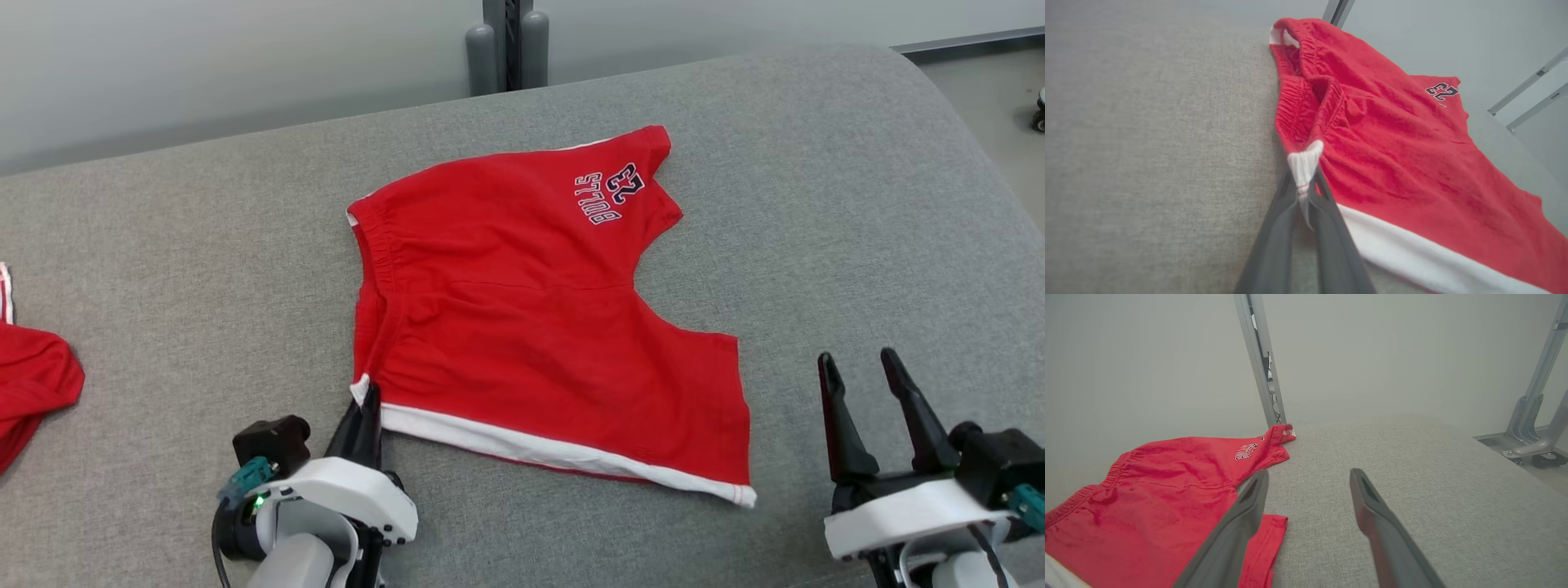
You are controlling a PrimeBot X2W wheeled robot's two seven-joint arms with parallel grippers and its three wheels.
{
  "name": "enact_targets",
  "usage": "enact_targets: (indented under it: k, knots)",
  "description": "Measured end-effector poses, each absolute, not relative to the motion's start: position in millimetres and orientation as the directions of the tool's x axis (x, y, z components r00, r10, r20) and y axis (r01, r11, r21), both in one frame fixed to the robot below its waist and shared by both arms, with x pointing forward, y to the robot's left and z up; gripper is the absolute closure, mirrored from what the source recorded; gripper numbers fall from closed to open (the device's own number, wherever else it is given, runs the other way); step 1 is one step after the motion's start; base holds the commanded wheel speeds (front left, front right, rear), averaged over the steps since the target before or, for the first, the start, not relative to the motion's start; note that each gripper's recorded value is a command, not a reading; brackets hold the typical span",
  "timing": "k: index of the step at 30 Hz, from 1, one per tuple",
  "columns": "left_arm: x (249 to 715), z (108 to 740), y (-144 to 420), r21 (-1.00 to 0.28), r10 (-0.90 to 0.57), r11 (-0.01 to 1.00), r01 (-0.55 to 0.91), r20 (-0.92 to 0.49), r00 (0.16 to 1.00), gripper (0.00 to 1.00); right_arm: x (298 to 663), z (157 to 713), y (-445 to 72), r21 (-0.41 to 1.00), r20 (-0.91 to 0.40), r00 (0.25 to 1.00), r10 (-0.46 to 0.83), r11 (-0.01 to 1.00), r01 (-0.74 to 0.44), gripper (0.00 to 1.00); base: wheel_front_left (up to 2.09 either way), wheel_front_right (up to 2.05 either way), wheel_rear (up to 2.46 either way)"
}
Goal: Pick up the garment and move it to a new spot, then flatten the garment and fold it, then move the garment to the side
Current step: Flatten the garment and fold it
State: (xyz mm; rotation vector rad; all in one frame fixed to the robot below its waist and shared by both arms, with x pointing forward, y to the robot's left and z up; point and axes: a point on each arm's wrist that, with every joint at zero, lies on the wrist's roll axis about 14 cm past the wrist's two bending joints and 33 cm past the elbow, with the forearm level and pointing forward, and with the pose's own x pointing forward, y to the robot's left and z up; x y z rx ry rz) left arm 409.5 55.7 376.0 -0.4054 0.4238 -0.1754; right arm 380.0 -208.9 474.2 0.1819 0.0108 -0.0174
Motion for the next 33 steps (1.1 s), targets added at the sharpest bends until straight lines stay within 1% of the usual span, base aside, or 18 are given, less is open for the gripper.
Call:
enact_targets:
  k: [2, 5, 10, 14, 24, 33]
  knots:
    - [418.1, 392.0, 56.8, -0.423, -0.244, 0.901, 0.097, -0.310, 0.919, 1.00, 372.4, 464.1, -208.4, 0.198, -0.043, 0.999, -0.023, 0.980, 0.032, 0.00, 0.00, 0.00, 0.00]
    - [420.6, 403.3, 57.7, -0.413, -0.244, 0.903, 0.116, -0.270, 0.931, 1.00, 361.5, 446.7, -199.4, 0.250, -0.098, 0.995, -0.012, 0.968, 0.037, 0.00, 0.00, 0.00, 0.00]
    - [416.0, 407.5, 59.4, -0.402, -0.243, 0.907, 0.126, -0.254, 0.936, 1.00, 343.1, 412.7, -171.2, 0.394, -0.246, 0.968, 0.055, 0.918, 0.048, 0.00, 0.00, 0.00, 0.00]
    - [415.6, 408.9, 59.7, -0.401, -0.243, 0.907, 0.128, -0.249, 0.938, 1.00, 333.1, 395.0, -154.3, 0.443, -0.325, 0.939, 0.116, 0.895, 0.042, 0.00, 0.00, 0.00, 0.00]
    - [412.9, 410.0, 64.9, -0.394, -0.232, 0.911, 0.121, -0.247, 0.941, 1.00, 317.8, 369.6, -130.1, 0.530, -0.449, 0.865, 0.225, 0.846, 0.054, 0.00, 0.00, 0.00, 0.00]
    - [408.9, 412.8, 69.3, -0.390, -0.222, 0.914, 0.115, -0.242, 0.945, 1.00, 311.6, 363.2, -119.0, 0.577, -0.489, 0.824, 0.285, 0.815, 0.061, 0.00, 0.00, 0.00, 0.00]
